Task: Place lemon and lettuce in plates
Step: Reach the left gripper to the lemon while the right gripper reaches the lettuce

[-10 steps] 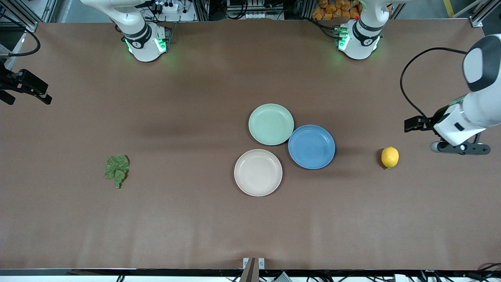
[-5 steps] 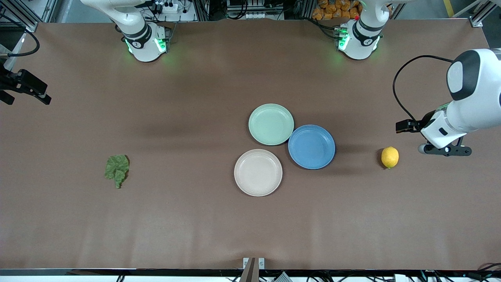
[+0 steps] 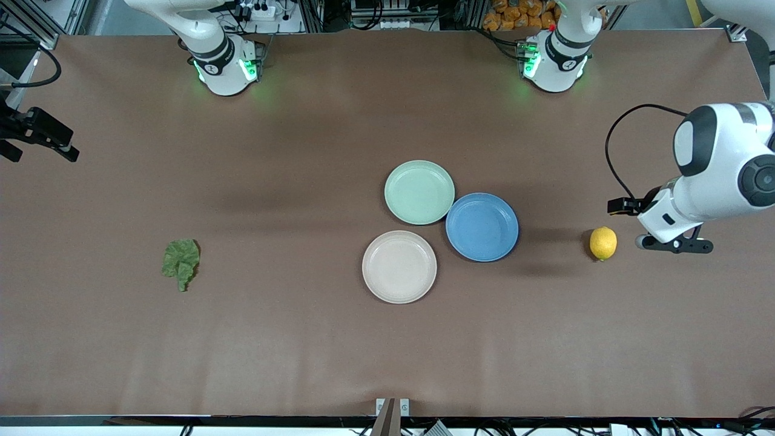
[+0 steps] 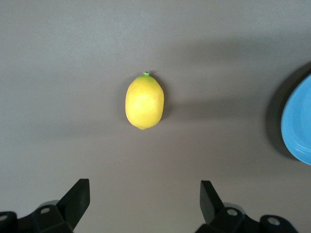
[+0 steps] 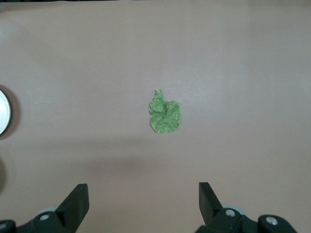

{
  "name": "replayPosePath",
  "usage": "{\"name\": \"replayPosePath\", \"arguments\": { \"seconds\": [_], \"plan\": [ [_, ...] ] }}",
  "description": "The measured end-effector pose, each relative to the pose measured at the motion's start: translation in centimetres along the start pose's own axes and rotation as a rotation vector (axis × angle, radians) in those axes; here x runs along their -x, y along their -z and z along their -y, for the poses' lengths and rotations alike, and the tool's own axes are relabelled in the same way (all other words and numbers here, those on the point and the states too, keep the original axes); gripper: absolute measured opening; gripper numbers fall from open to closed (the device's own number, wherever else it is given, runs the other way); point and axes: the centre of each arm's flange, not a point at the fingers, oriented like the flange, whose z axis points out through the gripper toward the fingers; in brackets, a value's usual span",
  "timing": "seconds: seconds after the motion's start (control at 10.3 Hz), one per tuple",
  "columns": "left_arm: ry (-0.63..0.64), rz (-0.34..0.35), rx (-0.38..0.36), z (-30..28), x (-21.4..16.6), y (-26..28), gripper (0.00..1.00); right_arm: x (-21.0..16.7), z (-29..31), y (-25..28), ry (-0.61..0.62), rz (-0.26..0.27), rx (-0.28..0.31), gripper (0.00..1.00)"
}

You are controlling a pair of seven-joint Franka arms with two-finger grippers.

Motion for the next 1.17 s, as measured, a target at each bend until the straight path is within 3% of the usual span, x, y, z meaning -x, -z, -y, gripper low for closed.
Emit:
{"name": "replayPosePath", "arguments": {
  "seconds": [0.78,1.17],
  "plan": [
    [-0.004,0.026,-0.031,1.5,-1.7,-5.5,1.00,-0.1,-0.1,-0.5,-0.004,0.012,0.001,1.00],
    [-0.013,-0.005,-0.025,1.5,-3.7,-10.1,1.00,-1.4,-0.2,-6.8,-0.009,0.128,0.006,1.00]
  ]
}}
